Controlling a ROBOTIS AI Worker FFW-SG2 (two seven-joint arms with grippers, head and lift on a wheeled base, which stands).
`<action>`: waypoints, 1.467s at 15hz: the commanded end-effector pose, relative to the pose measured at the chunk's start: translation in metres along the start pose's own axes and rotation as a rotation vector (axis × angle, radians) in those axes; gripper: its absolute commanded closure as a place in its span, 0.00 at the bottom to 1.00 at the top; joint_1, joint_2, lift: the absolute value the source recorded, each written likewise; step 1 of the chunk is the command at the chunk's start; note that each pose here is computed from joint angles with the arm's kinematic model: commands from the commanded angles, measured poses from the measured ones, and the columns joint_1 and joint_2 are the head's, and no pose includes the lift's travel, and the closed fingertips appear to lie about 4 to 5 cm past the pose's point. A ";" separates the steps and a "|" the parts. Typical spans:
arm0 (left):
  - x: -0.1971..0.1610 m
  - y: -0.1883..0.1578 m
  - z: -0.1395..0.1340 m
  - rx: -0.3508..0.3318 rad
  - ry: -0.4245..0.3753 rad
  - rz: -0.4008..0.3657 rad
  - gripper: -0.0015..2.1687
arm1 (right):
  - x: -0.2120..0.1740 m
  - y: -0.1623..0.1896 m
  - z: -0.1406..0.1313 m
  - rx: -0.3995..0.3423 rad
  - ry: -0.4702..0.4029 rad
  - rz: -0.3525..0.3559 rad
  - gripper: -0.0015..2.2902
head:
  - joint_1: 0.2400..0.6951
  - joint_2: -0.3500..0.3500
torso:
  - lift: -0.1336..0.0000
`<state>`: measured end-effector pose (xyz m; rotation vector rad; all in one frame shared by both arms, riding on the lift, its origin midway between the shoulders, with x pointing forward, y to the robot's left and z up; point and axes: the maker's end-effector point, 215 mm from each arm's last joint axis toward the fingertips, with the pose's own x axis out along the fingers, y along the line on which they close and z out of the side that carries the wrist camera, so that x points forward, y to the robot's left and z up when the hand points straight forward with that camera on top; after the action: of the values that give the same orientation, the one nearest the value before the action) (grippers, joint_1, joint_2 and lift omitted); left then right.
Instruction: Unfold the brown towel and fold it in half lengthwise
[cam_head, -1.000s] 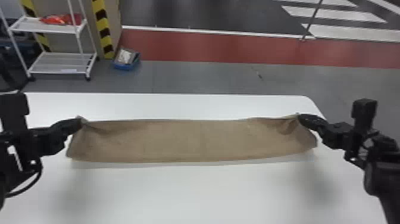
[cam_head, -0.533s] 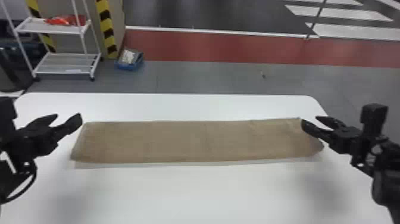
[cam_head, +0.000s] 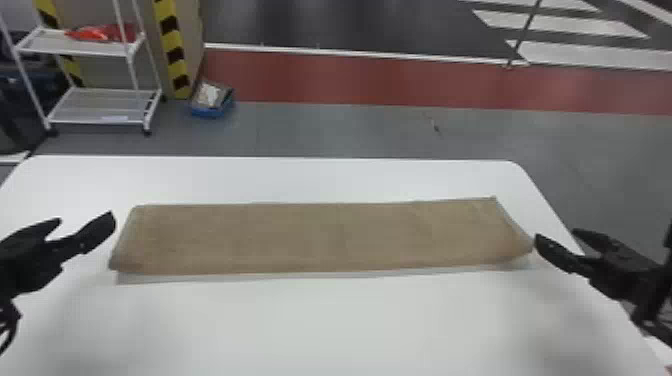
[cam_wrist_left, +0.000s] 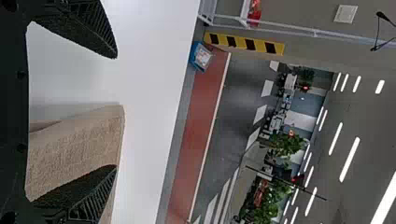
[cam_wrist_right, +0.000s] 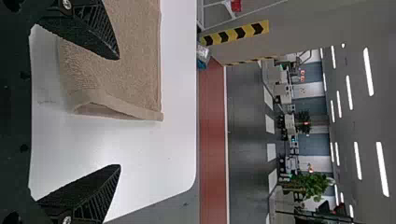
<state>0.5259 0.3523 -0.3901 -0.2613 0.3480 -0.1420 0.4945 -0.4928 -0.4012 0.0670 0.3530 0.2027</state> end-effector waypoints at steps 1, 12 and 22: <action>-0.005 -0.008 -0.005 -0.008 0.021 -0.019 0.02 | -0.011 0.007 -0.003 0.047 0.040 0.053 0.02 | 1.00 0.28 | 0.07; -0.015 -0.008 -0.047 -0.017 0.134 -0.014 0.02 | -0.008 0.029 -0.006 0.077 0.056 0.116 0.03 | 1.00 0.28 | 0.07; -0.021 -0.114 0.001 0.180 -0.181 -0.013 0.02 | 0.002 0.195 0.033 0.050 -0.152 0.179 0.02 | 1.00 0.38 | 0.07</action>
<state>0.5020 0.2699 -0.3637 -0.1257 0.1897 -0.1338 0.4764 -0.3355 -0.3574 0.1662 0.2207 0.3279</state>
